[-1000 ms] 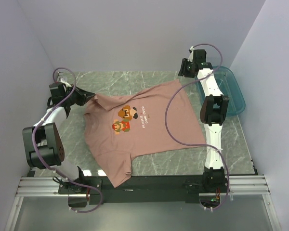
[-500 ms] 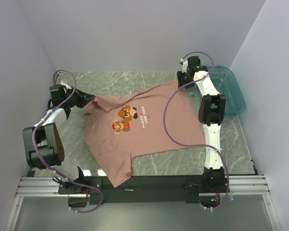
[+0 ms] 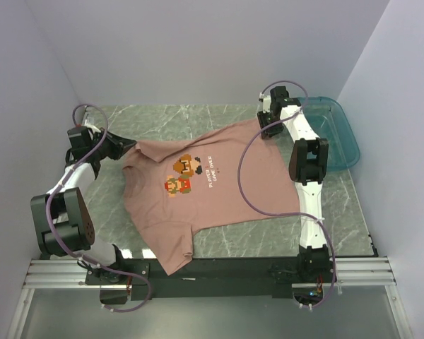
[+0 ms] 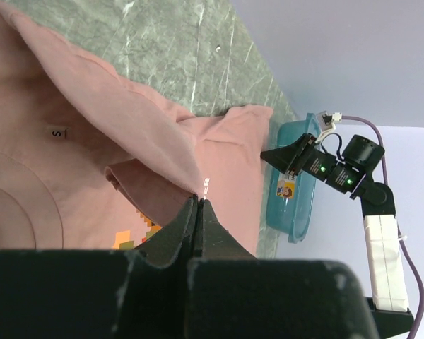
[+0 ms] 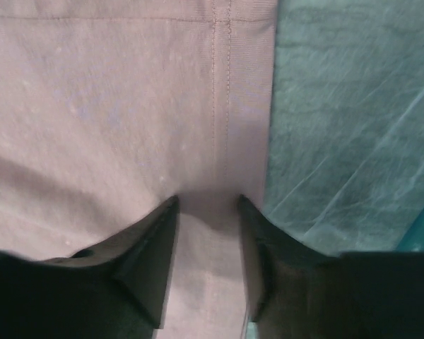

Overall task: Fold and stack the t-shirts
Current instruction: Flatten the tshirt out

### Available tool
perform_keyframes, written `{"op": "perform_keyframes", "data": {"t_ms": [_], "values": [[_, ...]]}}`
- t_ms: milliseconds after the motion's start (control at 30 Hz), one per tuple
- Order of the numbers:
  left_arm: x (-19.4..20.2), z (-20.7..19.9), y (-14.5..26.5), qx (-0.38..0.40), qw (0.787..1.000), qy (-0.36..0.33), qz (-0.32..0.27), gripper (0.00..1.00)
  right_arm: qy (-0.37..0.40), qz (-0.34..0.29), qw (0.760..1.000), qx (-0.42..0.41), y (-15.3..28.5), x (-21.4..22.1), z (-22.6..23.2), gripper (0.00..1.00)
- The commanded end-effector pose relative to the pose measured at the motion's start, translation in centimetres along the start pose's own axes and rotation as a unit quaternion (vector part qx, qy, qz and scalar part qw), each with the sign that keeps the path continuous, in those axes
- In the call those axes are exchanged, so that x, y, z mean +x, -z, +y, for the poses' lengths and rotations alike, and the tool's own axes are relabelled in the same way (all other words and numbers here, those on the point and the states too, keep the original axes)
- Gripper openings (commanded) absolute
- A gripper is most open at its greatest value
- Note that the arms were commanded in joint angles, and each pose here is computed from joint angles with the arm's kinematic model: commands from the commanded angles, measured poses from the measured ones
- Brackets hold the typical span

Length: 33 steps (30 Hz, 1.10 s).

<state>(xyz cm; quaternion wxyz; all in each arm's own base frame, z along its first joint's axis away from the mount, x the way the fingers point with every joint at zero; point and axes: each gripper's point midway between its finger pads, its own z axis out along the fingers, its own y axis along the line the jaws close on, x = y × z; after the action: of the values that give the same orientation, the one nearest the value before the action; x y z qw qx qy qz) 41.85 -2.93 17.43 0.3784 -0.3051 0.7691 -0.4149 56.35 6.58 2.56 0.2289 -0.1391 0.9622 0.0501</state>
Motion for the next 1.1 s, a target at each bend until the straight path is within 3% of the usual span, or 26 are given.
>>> {"op": "perform_keyframes", "data": {"t_ms": [0,333,567,667,833,967,1067], "values": [[-0.1,-1.6,1.0,0.029,0.999,-0.024,-0.006,0.0,0.007,0.022,1.0,-0.008,0.2,1.2,0.1,0.44],[0.0,-1.3,2.5,0.031,0.999,-0.021,-0.019,0.0,0.012,0.058,0.997,-0.04,1.1,3.9,1.2,0.1],[0.7,-1.3,4.5,0.034,0.999,-0.021,-0.029,0.0,0.021,0.08,0.995,-0.062,3.2,7.2,2.6,0.04],[1.1,-1.3,4.8,0.038,0.999,-0.019,-0.03,0.0,0.027,0.06,0.996,-0.06,4.4,7.0,2.5,0.09],[1.4,-1.1,4.9,0.039,0.999,-0.015,-0.027,0.0,0.027,-0.009,0.998,-0.056,6.5,2.1,1.7,0.38],[1.3,-1.2,4.9,0.037,0.999,-0.016,-0.028,0.0,0.014,-0.031,0.998,-0.054,5.4,-0.6,1.1,0.5],[1.1,-1.2,4.8,0.037,0.999,-0.015,-0.029,0.0,-0.005,-0.047,0.997,-0.056,4.5,-2.2,0.9,0.53]]}}
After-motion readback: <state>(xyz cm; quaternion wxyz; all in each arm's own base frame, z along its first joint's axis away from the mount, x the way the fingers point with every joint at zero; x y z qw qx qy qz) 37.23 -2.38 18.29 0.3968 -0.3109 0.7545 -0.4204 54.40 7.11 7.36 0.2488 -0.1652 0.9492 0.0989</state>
